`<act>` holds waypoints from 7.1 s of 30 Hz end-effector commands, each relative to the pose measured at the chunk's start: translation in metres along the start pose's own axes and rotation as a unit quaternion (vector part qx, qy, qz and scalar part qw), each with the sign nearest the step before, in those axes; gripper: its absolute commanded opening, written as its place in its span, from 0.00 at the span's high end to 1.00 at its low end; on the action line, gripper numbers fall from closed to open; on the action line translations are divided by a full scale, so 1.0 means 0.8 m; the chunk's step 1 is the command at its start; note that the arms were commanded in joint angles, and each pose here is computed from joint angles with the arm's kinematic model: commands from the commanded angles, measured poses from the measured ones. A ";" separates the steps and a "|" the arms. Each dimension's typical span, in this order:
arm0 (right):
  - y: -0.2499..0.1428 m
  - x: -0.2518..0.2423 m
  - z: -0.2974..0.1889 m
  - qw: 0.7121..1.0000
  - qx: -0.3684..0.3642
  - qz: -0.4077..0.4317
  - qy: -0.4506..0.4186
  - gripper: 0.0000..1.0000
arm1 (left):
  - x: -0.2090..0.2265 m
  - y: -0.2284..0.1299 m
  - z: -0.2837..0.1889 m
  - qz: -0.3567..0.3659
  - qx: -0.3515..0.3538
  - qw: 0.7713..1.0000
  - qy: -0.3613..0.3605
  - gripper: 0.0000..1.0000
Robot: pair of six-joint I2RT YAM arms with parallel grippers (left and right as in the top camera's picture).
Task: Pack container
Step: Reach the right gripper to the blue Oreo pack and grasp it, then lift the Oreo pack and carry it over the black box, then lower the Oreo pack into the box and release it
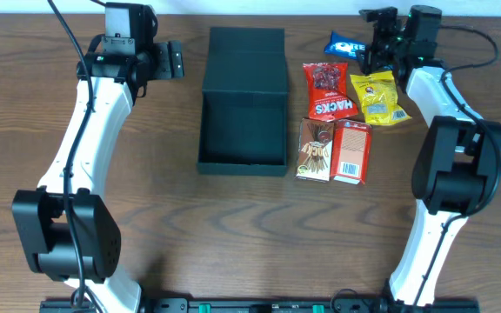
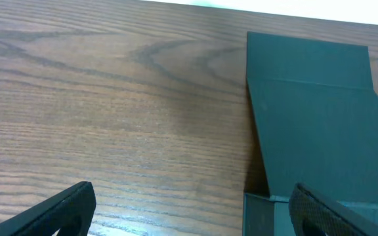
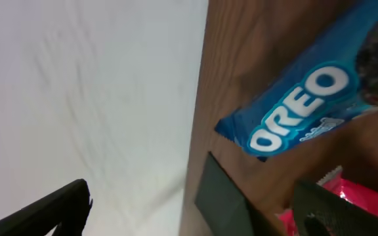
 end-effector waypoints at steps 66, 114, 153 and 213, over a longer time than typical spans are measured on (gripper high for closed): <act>0.062 -0.131 0.029 0.969 0.012 0.175 -0.173 0.59 | 0.005 -0.006 0.000 0.002 0.011 1.000 0.008 0.05; -0.422 0.011 -0.112 0.857 0.355 -0.186 -0.324 0.63 | 0.151 0.011 -0.082 -0.121 0.005 0.988 0.095 0.05; -0.400 -0.096 -0.089 0.830 0.160 0.036 -0.533 0.72 | 0.155 -0.001 -0.083 -0.129 0.027 0.987 0.091 0.05; -0.353 -0.121 0.005 0.592 0.285 -0.670 -0.345 0.98 | 0.140 0.000 -0.081 -0.152 0.030 0.987 0.054 0.05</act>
Point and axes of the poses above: each gripper's point midway between its finger pads, its own z axis out along the fingers, its own x axis along the line the jaws close on, y = z × x, the point moved 2 cm from there along -z, back along the fingers, and after that the axes turned 10 degrees about -z, right-handed, at the moved point
